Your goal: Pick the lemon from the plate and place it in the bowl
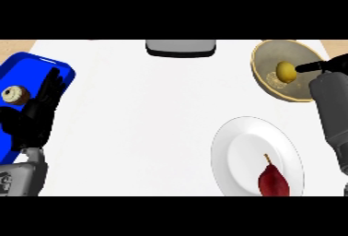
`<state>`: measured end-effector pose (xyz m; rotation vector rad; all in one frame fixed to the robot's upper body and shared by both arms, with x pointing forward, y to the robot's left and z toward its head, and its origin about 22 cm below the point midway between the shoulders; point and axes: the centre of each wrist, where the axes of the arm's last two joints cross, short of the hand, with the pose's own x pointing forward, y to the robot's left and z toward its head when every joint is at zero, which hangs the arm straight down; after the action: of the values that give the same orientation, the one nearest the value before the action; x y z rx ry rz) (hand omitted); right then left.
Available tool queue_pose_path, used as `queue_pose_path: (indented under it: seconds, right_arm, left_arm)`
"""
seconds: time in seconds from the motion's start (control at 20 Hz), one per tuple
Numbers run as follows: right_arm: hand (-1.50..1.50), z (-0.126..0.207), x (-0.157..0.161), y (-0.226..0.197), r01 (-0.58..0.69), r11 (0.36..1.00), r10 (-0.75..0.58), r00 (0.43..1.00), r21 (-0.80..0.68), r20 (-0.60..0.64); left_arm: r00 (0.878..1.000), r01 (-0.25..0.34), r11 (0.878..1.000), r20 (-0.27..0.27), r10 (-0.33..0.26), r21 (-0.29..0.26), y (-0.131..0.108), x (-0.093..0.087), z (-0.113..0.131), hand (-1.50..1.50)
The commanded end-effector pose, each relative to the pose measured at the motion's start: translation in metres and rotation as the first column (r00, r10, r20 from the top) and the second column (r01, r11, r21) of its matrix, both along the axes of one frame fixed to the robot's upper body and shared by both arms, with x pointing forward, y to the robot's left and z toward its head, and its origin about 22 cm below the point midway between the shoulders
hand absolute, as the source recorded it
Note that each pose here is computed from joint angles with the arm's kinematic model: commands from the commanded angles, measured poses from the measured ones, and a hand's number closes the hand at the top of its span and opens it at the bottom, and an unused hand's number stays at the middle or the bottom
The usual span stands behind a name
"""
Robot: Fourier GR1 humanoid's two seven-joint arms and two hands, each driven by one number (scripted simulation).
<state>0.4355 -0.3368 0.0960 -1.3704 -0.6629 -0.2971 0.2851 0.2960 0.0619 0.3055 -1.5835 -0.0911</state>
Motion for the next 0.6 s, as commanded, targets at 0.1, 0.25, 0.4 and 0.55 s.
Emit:
queue_pose_path:
  seconds: [0.1,0.25,0.4,0.55]
  right_arm:
    - [-1.5,0.027,0.001,0.007,0.119,0.993,-0.093,0.881,-0.027,0.464]
    - [-1.5,0.026,-0.009,0.005,0.152,0.988,-0.115,0.793,-0.012,0.599]
    - [-1.5,0.015,-0.03,-0.008,0.138,0.99,-0.11,0.753,0.007,0.648]
    - [-1.5,-0.005,-0.052,0.015,0.097,0.993,-0.114,0.742,0.063,0.661]
  left_arm:
    - [1.0,-0.024,1.0,-0.007,0.024,0.009,0.006,-0.003,-0.006,0.0]
    - [0.998,-0.052,0.999,-0.023,0.052,-0.005,0.006,-0.004,-0.007,0.0]
    - [0.998,-0.05,0.999,-0.026,0.05,-0.006,0.011,-0.017,-0.004,0.0]
    - [0.996,-0.081,0.997,-0.022,0.081,-0.001,0.029,-0.012,0.004,0.0]
